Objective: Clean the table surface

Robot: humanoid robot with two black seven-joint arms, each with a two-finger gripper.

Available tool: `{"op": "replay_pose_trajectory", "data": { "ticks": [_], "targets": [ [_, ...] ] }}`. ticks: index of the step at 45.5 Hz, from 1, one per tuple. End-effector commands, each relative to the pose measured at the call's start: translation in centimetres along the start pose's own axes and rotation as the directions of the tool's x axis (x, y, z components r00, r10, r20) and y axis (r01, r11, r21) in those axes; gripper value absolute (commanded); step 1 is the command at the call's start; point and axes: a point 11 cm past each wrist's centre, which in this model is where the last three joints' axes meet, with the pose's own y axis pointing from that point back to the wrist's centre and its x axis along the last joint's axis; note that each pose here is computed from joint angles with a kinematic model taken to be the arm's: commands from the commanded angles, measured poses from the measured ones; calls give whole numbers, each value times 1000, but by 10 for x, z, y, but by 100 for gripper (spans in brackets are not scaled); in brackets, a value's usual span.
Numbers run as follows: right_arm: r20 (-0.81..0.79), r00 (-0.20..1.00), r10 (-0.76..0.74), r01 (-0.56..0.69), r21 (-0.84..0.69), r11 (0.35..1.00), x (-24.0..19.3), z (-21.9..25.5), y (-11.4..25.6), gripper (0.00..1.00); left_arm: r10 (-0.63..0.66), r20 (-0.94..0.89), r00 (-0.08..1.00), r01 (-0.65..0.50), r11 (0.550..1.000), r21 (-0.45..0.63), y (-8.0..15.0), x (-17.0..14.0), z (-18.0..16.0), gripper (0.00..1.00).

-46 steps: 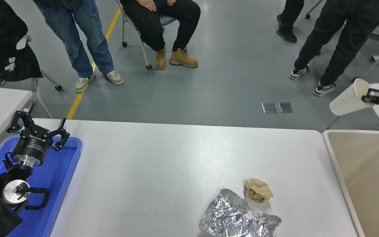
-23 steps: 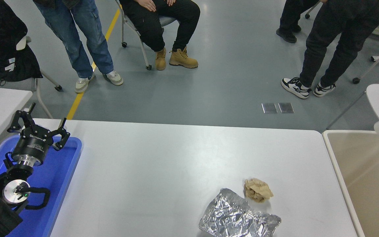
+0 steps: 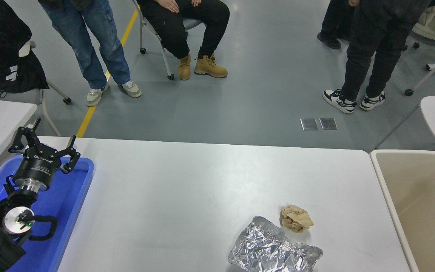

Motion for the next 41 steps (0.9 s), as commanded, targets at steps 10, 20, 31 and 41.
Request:
{"op": "replay_pose_trajectory", "data": {
  "ticks": [10,20,31,41],
  "targets": [
    [43,997,-58,59,-21,998,-74,-35,-4,0,0,0,1000,0,1000,0,0,0,0,100],
    [59,994,-95,94,14,995,-104,-55,-2,0,0,0,1000,0,1000,0,0,0,0,100],
    [63,994,-93,92,19,996,-105,-58,-2,0,0,0,1000,0,1000,0,0,0,0,100],
    [66,994,-89,87,28,996,-102,-63,-2,0,0,0,1000,0,1000,0,0,0,0,100]
  ]
}}
